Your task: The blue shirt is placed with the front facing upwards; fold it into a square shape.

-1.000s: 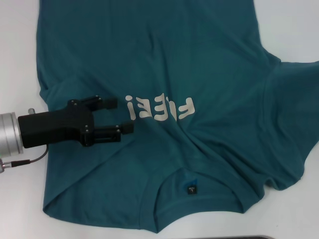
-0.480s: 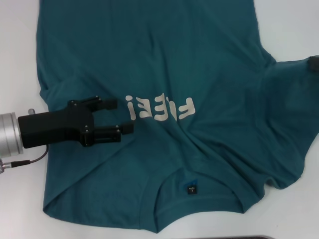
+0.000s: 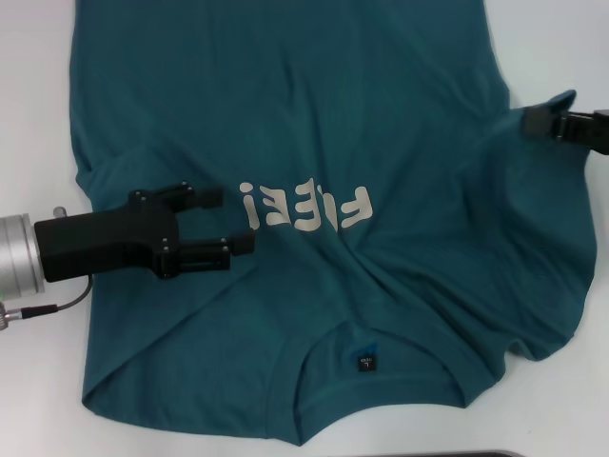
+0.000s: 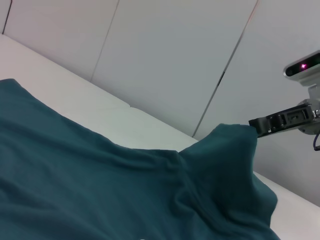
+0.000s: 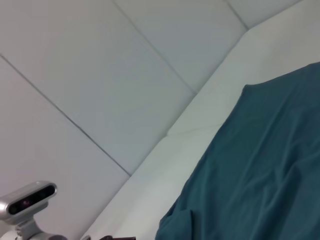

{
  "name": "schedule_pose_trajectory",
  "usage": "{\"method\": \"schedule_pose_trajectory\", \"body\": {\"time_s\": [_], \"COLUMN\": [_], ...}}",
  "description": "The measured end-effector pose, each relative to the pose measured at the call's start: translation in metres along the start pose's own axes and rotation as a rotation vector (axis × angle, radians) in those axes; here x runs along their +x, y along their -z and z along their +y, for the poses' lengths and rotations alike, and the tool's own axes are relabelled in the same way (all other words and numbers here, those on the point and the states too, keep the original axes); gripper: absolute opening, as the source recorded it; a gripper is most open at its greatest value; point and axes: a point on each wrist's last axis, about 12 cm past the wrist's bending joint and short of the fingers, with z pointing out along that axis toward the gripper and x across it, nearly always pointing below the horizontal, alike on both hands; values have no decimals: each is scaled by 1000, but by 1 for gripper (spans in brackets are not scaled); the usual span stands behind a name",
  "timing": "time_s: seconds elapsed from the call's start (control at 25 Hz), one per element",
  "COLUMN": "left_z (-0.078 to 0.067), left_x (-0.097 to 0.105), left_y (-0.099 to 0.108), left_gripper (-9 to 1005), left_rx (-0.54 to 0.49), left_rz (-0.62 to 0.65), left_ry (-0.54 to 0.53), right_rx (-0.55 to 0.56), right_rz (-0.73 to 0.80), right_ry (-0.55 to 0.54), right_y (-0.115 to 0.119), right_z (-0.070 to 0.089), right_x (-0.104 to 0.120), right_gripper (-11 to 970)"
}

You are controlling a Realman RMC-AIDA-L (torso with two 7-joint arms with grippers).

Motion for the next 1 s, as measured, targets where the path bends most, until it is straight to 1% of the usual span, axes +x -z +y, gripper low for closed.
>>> {"method": "schedule_pose_trajectory", "body": {"time_s": [0.36,0.48,0.6,0.68,0.8,1.0], "left_z": [0,1,1,1,1,1], "left_x": [0,0,1,1,1,2], "left_y": [1,2,3,3,3,3], "left_gripper": [907,906,906,905,905,904], "left_rx": [-6,-8,-12,-13,-14,-14], "left_rz": [-3,-3,-3,-3,-3,-3], "left_ry": [2,3,3,4,5,5], "right_rx": [2,1,-2,0,17,86], "right_rz": [142,178,197,196,180,155], "right_ry": [-17,-16,-11,-8,-6,-22], "right_y": [-37,-51,-59,-59,-54,-32], "right_z": [-1,-2,-1,-2,-4,-13], "right_x": [-3,-4,-5,-7,-8,-4], "right_gripper": [15,105,195,292,437,524]}}
